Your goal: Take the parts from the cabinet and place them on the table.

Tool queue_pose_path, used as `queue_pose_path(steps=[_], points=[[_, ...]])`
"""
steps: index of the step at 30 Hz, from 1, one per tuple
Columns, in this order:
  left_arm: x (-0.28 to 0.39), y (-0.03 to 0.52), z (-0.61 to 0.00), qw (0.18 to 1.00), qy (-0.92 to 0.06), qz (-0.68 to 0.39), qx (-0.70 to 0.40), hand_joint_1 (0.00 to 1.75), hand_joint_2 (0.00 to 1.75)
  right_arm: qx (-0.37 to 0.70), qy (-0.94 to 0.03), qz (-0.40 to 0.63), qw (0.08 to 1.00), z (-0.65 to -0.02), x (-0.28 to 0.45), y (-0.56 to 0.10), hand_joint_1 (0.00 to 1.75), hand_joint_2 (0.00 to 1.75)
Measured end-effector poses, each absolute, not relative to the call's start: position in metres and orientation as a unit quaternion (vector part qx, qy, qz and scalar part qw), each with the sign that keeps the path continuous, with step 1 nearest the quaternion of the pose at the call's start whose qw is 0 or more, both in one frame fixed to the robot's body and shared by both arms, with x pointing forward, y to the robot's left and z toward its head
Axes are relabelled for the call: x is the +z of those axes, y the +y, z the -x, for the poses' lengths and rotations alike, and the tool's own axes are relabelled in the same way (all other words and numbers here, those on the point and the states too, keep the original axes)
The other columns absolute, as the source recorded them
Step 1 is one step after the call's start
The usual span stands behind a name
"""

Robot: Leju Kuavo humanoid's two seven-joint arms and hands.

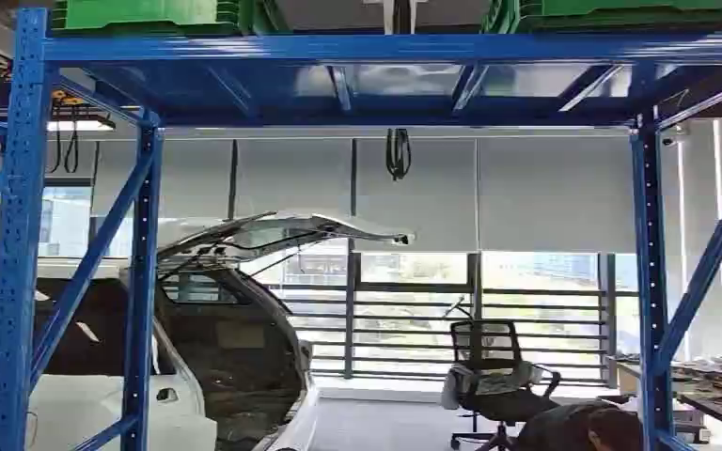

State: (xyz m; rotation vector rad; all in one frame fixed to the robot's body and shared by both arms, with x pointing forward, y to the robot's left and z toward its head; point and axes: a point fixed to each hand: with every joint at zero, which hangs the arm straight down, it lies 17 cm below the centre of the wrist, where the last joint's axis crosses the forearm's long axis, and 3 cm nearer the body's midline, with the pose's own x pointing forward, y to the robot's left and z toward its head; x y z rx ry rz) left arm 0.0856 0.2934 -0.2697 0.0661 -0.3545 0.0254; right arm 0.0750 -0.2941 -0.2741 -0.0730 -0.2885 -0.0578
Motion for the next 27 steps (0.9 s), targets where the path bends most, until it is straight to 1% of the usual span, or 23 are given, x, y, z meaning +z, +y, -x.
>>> queue_pose_path(steps=[1,2,3,8,12,19,27], points=[[-0.27,0.294,-0.088,0.983,-0.178,-0.034,0.015,0.0,1.75,-0.033,-0.144,0.038,0.988,-0.076,-0.274,-0.296,0.0,0.0],[-0.269,0.294,-0.089,0.983,-0.18,-0.034,0.017,0.0,1.75,-0.036,-0.144,0.041,0.988,-0.077,-0.274,-0.298,0.0,0.0],[-0.269,0.295,-0.091,0.982,-0.182,-0.035,0.019,0.0,0.0,-0.04,-0.146,0.043,0.988,-0.079,-0.274,-0.3,0.0,0.0],[-0.268,0.297,-0.098,0.98,-0.192,-0.038,0.03,0.0,0.0,-0.061,-0.16,0.055,0.984,-0.089,-0.272,-0.312,0.0,0.0],[-0.267,0.298,-0.103,0.978,-0.199,-0.041,0.04,0.0,0.0,-0.073,-0.198,0.05,0.976,-0.111,-0.266,-0.315,0.0,0.0],[-0.266,0.297,-0.11,0.975,-0.21,-0.042,0.058,0.0,0.0,-0.079,-0.325,0.047,0.941,-0.194,-0.23,-0.325,0.0,0.0],[-0.265,0.296,-0.115,0.973,-0.219,-0.042,0.067,0.0,0.0,-0.054,-0.482,0.078,0.871,-0.295,-0.151,-0.356,0.0,0.0]])
